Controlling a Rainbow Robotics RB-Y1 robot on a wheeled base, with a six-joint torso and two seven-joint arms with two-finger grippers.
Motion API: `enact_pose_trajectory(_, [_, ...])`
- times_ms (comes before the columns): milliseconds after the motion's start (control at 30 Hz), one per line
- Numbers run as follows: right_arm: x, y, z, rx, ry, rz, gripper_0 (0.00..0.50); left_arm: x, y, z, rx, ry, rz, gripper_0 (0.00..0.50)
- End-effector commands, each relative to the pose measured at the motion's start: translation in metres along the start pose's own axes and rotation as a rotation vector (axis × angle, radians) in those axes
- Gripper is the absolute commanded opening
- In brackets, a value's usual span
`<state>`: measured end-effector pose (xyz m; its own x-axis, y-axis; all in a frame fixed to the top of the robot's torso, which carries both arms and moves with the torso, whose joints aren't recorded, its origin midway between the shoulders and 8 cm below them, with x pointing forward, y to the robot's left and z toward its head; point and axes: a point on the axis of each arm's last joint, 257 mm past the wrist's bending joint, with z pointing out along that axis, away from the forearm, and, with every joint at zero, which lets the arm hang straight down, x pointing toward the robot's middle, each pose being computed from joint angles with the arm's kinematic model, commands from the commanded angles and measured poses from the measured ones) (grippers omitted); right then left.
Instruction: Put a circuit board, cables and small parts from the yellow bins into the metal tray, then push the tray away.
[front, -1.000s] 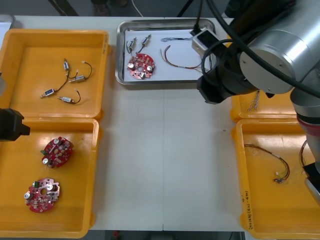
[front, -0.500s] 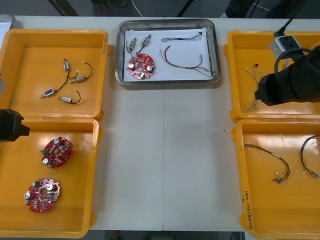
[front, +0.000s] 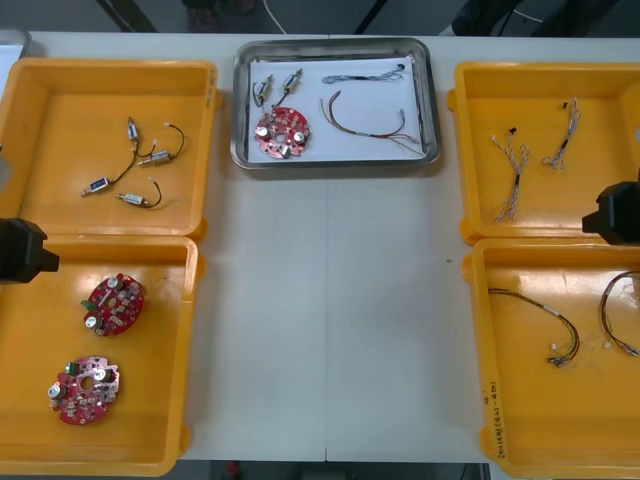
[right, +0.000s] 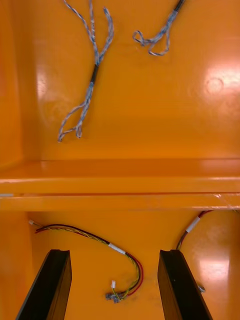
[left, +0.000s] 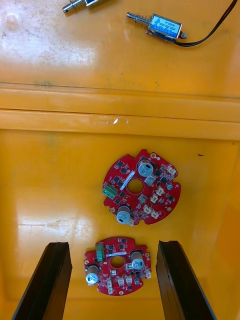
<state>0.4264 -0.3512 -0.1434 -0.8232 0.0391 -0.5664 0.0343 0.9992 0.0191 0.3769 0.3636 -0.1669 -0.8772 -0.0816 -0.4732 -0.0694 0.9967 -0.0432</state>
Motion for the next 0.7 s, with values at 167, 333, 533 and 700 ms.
enact_pose_trajectory(167, [0.024, -0.043, -0.013, 0.056, 0.004, 0.061, 0.5, -0.002, 0.015, -0.013, -0.042, -0.018, 0.078, 0.5])
enact_pose_trajectory(333, [0.032, -0.049, -0.015, 0.06, 0.01, 0.069, 0.5, -0.002, 0.015, -0.013, -0.042, -0.018, 0.078, 0.5])
enact_pose_trajectory(533, [0.047, -0.049, -0.01, 0.051, 0.045, 0.062, 0.5, -0.002, 0.015, -0.013, -0.042, -0.018, 0.078, 0.5])
enact_pose_trajectory(700, [0.052, -0.049, -0.01, 0.045, 0.057, 0.054, 0.5, -0.002, 0.015, -0.013, -0.042, -0.018, 0.078, 0.5])
